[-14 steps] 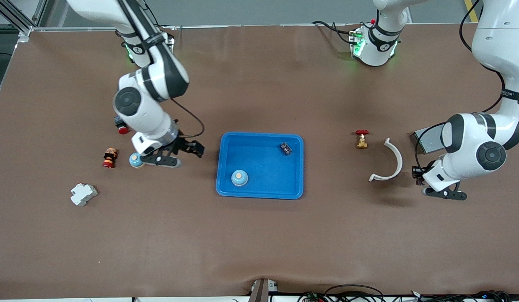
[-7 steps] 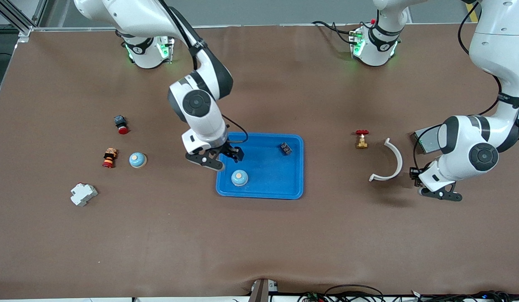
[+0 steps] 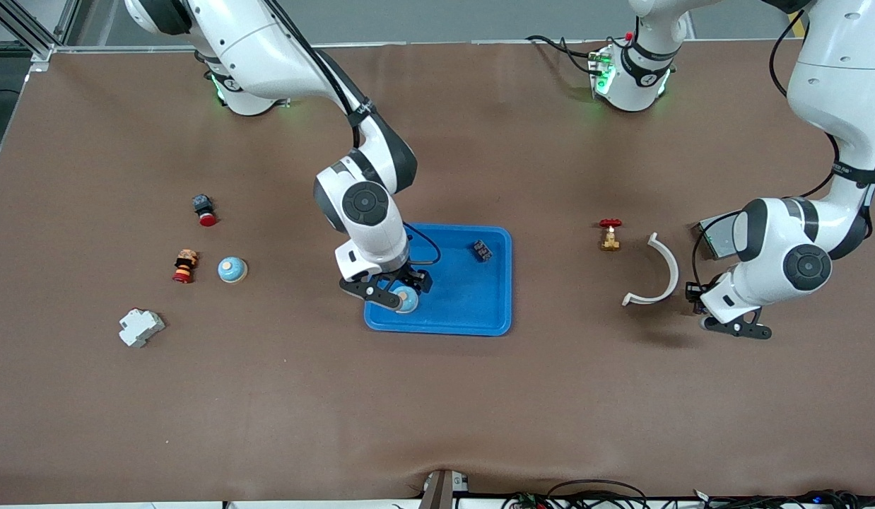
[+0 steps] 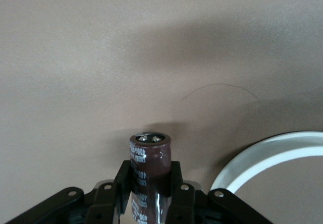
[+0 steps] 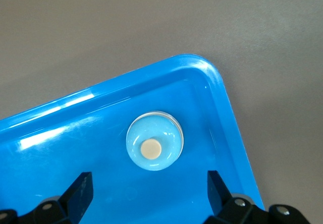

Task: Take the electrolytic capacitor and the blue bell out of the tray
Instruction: 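Set the capacitor beside the white arc while the right gripper reaches the bell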

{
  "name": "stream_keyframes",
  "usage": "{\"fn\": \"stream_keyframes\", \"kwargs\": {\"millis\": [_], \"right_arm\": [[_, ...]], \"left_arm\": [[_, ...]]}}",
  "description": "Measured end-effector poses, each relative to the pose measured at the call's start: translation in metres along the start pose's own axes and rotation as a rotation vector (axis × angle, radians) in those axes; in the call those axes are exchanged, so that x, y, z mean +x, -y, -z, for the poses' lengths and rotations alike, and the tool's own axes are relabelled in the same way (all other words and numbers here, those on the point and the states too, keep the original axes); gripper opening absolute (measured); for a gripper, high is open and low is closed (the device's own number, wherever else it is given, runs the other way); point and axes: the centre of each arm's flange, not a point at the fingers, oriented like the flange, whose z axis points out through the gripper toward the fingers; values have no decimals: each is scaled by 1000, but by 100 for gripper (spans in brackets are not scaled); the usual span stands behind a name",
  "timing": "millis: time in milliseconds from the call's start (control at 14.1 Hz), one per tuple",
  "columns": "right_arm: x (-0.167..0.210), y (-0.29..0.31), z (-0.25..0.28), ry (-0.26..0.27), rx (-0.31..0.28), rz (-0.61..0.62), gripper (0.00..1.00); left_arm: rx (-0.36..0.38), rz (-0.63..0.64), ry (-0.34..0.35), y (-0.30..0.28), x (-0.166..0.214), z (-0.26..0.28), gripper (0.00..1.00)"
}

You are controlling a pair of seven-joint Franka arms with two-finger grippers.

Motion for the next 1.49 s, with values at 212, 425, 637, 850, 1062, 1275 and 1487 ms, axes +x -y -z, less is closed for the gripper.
{"fn": "stream_keyframes", "kwargs": {"millis": [212,425,637,850,1062,1275,1487], "right_arm": [[2,0,-17,-9,-17,5,100],[2,0,-33,-21,-18,11,100],[3,-1,-46,-29,-12,13,100],[5,-1,-55,-32,-16,11,100],[5,-1,-57,-32,-17,9,100],[6,0,-60,-34,-17,8,100],[5,1,-63,-33,-19,10,85]], "left_arm": [[13,-13,3,2,0,-5,34],[12,-13,6,3,-1,-7,34],[21,-22,5,3,0,-7,50],[33,-29,-7,5,3,-2,79],[51,-21,-28,5,9,29,100],[47,54,3,-11,20,83,100],[36,165,28,-50,32,122,100]]}}
